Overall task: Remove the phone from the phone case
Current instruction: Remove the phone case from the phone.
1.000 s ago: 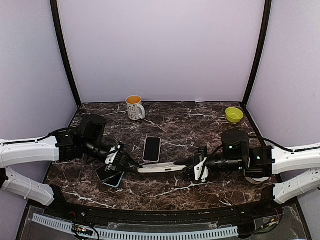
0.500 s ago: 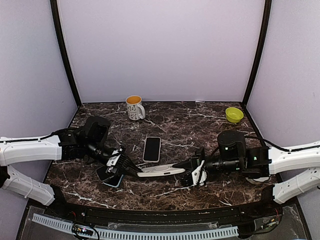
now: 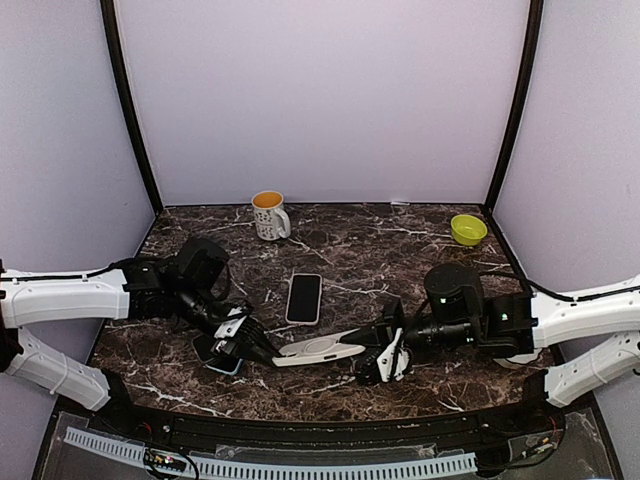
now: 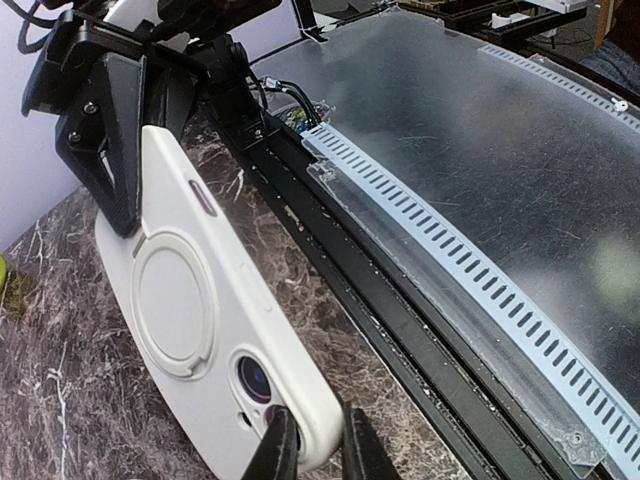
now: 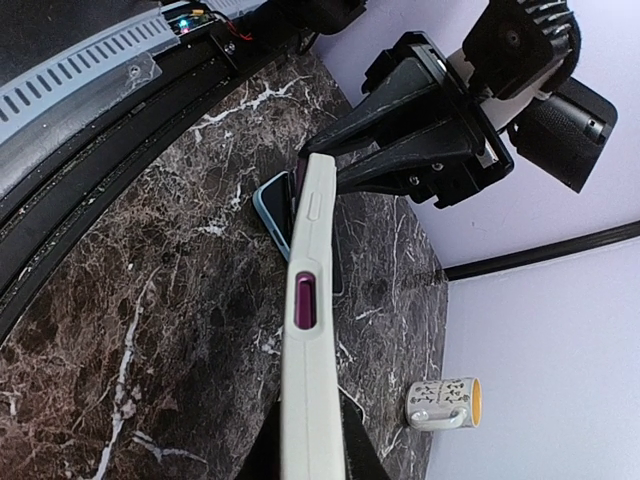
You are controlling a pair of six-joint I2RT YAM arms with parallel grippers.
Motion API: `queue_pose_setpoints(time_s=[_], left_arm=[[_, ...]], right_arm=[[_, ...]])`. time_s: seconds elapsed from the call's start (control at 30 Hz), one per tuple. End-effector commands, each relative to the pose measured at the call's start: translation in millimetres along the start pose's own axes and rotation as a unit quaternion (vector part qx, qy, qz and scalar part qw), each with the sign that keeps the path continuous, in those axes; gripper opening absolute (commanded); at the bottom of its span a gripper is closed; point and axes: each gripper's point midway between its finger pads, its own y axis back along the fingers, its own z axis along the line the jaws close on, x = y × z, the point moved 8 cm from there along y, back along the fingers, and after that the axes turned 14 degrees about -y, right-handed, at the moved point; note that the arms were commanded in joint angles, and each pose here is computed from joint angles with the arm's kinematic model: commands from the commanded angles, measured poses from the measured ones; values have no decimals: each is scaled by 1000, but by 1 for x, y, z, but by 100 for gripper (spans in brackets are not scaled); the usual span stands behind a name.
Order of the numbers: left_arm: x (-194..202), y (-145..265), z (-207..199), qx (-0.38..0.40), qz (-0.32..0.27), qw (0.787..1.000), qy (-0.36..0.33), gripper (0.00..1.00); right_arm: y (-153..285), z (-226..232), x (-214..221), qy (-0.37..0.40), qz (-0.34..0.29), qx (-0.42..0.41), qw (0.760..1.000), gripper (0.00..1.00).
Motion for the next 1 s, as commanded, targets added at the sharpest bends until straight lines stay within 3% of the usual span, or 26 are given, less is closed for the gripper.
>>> queue_pose_setpoints(time_s=[0.0, 0.37, 0.43, 0.5, 0.53, 0.67, 0.8, 0.97], left_arm=[[-10, 2, 12, -10, -12, 1000, -5, 9], [-12, 4, 12, -10, -10, 1000, -4, 12], [-16, 7, 14, -16, -11, 1000, -9, 21], [-22, 11, 16, -23, -12, 1000, -14, 36], [-24, 13, 18, -29, -8, 999, -18, 48], [-35, 26, 20, -72, 8, 996, -47, 68], [-47, 47, 29, -135, 8, 989, -55, 76], [-62, 86, 41, -202, -35, 977, -51, 77]], right_arm=[[3, -23, -46, 68, -94, 37, 993, 0], [-3, -23, -46, 76, -77, 33, 994, 0], [-3, -25, -43, 66, -63, 44, 995, 0], [-2, -26, -39, 54, -50, 60, 995, 0], [-2, -27, -37, 45, -46, 69, 996, 0], [0, -30, -31, -11, -38, 104, 994, 0], [3, -36, -22, -61, -29, 172, 983, 0], [6, -53, -12, -128, -4, 258, 958, 0]])
